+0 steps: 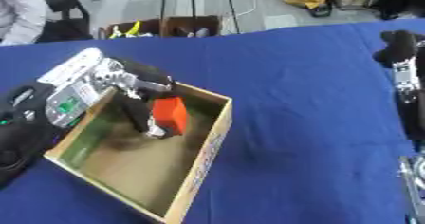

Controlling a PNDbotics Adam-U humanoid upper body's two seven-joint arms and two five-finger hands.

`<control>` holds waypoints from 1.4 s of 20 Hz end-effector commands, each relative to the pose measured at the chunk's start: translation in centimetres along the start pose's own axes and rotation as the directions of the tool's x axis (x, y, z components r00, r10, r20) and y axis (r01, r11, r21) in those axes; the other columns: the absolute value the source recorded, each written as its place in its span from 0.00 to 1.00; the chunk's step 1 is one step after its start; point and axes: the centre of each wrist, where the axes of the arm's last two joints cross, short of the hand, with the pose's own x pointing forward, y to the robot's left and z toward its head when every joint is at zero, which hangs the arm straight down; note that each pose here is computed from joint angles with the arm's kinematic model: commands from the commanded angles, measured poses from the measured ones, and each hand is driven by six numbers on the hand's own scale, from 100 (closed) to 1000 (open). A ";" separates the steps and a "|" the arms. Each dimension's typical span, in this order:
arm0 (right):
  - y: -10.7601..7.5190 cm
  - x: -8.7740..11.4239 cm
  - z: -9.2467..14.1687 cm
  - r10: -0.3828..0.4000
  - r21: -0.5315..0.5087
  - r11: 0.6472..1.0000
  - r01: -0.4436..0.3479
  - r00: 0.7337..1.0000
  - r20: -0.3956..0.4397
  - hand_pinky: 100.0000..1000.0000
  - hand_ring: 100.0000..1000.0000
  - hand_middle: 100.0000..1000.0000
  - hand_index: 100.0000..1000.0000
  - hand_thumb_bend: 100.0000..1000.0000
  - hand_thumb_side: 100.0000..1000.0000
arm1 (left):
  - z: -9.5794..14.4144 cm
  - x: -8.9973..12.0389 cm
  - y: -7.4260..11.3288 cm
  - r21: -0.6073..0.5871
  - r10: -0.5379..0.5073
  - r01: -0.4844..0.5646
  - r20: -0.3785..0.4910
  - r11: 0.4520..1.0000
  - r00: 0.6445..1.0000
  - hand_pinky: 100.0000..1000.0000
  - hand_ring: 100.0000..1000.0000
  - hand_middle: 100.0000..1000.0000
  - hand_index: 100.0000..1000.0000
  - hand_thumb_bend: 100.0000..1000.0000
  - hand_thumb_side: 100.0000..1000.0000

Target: Pick up objects on the table and place them in the box.

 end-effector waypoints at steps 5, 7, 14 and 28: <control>-0.4 0.7 -0.4 -0.009 -0.012 1.000 0.009 1.000 0.029 0.65 0.60 0.47 0.71 0.45 1.00 | -0.5 -1.0 0.2 -0.017 -0.036 0.035 -0.001 0.999 0.999 0.48 0.62 0.58 0.59 0.00 0.47; -0.4 0.7 -0.4 -0.009 -0.012 1.000 0.009 1.000 0.027 0.65 0.60 0.47 0.71 0.45 1.00 | -0.7 -1.1 0.0 -0.022 -0.047 0.047 0.016 0.999 0.999 0.53 0.68 0.65 0.68 0.00 0.50; -0.4 0.5 -0.3 -0.007 -0.012 1.000 0.007 1.000 0.017 0.65 0.60 0.47 0.71 0.46 1.00 | -0.6 -1.2 0.0 -0.026 -0.102 0.103 0.042 0.994 0.994 0.62 0.78 0.75 0.87 0.08 0.52; -0.4 0.4 -0.1 -0.007 -0.012 1.000 0.007 1.000 0.009 0.66 0.60 0.47 0.71 0.46 1.00 | 1.1 -1.1 1.0 0.033 -0.161 0.161 0.014 0.986 0.987 0.79 0.92 0.89 1.00 0.49 0.74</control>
